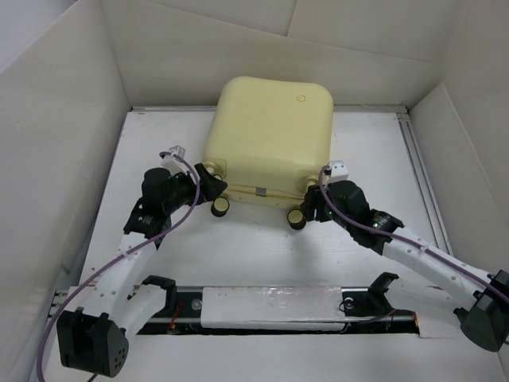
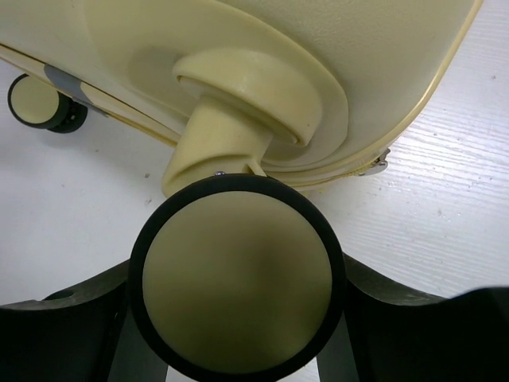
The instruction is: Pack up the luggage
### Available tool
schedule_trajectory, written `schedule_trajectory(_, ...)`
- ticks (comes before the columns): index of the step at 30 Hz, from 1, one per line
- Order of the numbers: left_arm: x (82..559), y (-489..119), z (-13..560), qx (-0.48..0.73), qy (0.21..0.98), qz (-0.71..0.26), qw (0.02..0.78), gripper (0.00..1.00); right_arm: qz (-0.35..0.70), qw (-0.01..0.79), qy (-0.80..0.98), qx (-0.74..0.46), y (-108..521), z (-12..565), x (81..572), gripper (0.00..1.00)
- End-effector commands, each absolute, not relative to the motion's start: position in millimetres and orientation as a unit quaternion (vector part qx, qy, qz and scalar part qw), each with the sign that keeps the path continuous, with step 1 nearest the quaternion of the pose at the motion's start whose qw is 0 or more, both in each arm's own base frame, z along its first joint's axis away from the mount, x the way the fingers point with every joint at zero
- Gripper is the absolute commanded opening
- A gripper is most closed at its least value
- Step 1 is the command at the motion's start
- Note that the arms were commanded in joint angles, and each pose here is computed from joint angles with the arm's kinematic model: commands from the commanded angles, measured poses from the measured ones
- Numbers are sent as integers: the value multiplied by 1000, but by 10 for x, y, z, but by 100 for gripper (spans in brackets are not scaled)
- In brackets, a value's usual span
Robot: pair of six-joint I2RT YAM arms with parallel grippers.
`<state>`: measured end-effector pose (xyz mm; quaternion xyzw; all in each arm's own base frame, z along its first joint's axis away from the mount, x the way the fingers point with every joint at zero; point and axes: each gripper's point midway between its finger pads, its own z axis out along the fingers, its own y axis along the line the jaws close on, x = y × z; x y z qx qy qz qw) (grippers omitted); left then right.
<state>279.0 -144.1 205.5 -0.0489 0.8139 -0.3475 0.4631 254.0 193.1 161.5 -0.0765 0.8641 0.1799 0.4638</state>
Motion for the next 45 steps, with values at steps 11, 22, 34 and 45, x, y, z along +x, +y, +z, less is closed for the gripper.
schedule_trajectory(11,3055,-1378,1931,-89,830,-316,450,55,265,547,786,-108,2215,2435,2571,63)
schedule_trajectory(22,3085,-1331,2270,-93,816,-312,478,0,286,578,760,-77,1853,2171,2300,49)
schedule_trajectory(34,2926,-1365,2710,-70,789,-339,508,0,261,648,714,-44,1510,1886,2625,40)
schedule_trajectory(45,2814,-1356,3011,-58,765,-352,537,0,261,678,685,-62,1409,1879,2617,51)
